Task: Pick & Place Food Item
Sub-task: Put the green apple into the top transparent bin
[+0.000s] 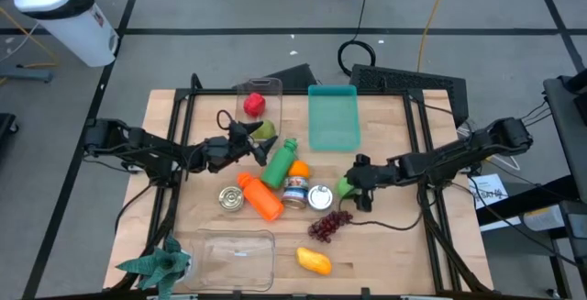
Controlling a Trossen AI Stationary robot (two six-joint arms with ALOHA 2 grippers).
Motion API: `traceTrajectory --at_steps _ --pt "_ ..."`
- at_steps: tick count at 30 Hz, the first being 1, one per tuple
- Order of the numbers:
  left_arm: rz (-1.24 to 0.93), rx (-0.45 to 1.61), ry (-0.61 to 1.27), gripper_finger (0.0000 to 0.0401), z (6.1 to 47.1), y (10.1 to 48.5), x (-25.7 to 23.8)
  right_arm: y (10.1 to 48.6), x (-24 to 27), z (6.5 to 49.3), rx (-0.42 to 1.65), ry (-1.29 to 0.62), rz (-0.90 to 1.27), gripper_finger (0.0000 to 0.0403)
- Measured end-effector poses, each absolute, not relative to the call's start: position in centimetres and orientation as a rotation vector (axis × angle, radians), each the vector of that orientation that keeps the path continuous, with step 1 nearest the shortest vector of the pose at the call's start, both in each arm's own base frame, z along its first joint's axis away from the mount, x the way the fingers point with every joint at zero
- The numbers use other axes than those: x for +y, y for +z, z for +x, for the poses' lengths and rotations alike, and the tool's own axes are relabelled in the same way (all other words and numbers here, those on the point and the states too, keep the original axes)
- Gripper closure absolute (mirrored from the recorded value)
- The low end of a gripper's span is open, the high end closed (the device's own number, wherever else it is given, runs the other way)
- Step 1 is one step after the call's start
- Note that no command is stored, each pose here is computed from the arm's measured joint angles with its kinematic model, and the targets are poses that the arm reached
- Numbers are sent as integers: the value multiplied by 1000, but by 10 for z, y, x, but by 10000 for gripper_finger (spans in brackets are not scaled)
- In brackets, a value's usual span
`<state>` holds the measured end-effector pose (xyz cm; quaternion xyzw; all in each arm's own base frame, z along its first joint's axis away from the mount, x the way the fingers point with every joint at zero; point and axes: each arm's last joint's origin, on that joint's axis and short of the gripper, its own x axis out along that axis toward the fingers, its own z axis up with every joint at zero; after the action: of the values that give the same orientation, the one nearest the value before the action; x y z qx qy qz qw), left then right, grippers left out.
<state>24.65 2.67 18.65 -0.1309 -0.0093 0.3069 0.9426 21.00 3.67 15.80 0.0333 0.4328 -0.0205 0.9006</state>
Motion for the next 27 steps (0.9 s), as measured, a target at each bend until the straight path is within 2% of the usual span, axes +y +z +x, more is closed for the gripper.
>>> traceTrajectory --at_steps 6,10,16,21,27 --pt "-305 1 599 9 247 184 26 192 32 200 693 -72 -30 105" --pt "-325 -13 504 9 251 189 24 210 28 198 547 -158 -118 102" --pt "-353 31 319 9 269 208 17 229 27 209 344 -138 -225 107" --pt "-284 71 253 9 286 225 4 231 27 217 283 -139 -263 107" --pt "-145 115 166 9 307 224 -14 233 31 220 245 -127 -257 109"
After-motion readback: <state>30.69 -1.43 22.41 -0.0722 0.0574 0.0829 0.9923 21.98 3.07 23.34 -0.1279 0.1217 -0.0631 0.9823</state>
